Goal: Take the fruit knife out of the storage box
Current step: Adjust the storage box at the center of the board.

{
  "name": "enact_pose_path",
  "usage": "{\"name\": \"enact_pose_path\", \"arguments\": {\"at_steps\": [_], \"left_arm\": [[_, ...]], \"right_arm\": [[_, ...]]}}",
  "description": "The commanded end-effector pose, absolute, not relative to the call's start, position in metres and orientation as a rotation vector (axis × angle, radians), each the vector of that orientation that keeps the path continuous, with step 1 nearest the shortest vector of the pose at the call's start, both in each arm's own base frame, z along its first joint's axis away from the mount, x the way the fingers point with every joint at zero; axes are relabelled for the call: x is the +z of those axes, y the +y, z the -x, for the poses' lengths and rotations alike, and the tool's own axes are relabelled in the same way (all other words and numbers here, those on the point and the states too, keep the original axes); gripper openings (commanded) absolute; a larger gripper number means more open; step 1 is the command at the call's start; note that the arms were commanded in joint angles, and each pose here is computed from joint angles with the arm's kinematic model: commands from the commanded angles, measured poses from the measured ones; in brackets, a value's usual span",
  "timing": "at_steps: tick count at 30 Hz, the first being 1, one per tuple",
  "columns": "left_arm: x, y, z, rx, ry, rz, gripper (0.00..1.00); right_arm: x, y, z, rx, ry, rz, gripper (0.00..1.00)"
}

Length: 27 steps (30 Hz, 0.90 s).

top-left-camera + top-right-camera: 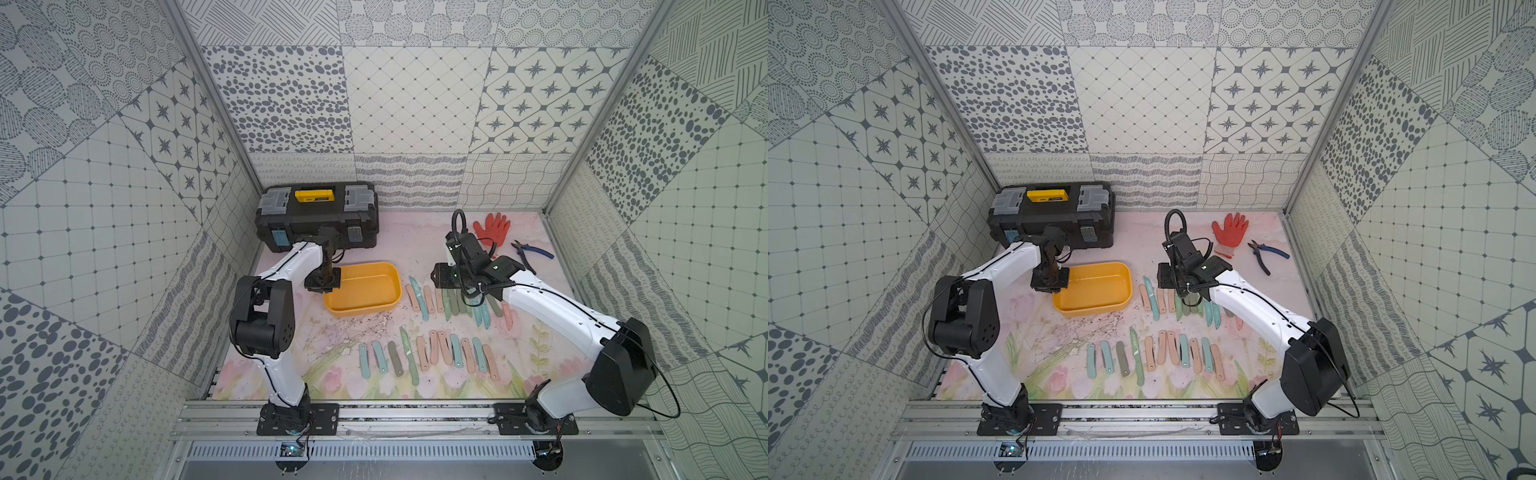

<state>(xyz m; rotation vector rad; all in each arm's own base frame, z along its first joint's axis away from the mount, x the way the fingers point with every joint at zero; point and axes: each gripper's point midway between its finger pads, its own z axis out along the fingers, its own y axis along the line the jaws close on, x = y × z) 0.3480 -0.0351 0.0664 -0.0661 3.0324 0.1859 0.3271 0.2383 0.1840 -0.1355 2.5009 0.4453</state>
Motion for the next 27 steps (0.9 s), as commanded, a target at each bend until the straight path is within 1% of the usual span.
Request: {"name": "enact_pose_path", "arguments": {"at_steps": [1,3,4,6,8,10,15,17,19,20,21,24,25,26,27], "left_arm": [[0.065,-0.033,-0.338,0.177,3.095,0.022,0.15],[0.065,-0.033,-0.339,0.173,3.098,0.020,0.16],[0.066,-0.034,-0.339,0.168,3.094,0.019,0.19],[0.067,-0.035,-0.340,0.162,3.090,0.019,0.34],[0.068,-0.035,-0.341,0.164,3.082,0.020,0.42],[0.070,-0.035,-0.342,0.154,3.072,0.022,0.44],[0.082,-0.034,-0.346,0.155,3.018,0.038,0.46],[0.092,-0.033,-0.348,0.147,2.966,0.048,0.50],[0.105,-0.034,-0.351,0.125,2.903,0.051,0.58],[0.111,-0.034,-0.352,0.115,2.867,0.048,0.66],[0.118,-0.034,-0.353,0.103,2.835,0.051,0.71],[0.135,-0.036,-0.354,0.068,2.761,0.055,0.75],[0.140,-0.037,-0.354,0.050,2.736,0.057,0.78],[0.147,-0.039,-0.355,0.028,2.702,0.064,0.98],[0.153,-0.041,-0.355,0.005,2.671,0.072,0.99]], "right_arm": [[0.183,0.245,-0.331,0.473,2.489,0.129,0.49],[0.183,0.246,-0.331,0.475,2.488,0.130,0.49],[0.183,0.246,-0.331,0.476,2.487,0.131,0.49],[0.182,0.247,-0.331,0.477,2.492,0.134,0.49],[0.182,0.248,-0.331,0.477,2.491,0.136,0.49],[0.183,0.247,-0.331,0.475,2.491,0.136,0.49],[0.183,0.247,-0.331,0.477,2.491,0.136,0.50],[0.183,0.246,-0.330,0.473,2.488,0.137,0.50],[0.185,0.245,-0.330,0.468,2.485,0.143,0.50],[0.185,0.244,-0.330,0.462,2.485,0.146,0.50],[0.186,0.243,-0.330,0.457,2.483,0.150,0.50],[0.189,0.241,-0.329,0.455,2.464,0.163,0.53],[0.191,0.240,-0.329,0.454,2.455,0.163,0.53],[0.192,0.240,-0.328,0.453,2.448,0.165,0.54],[0.193,0.240,-0.328,0.454,2.444,0.168,0.56]]}}
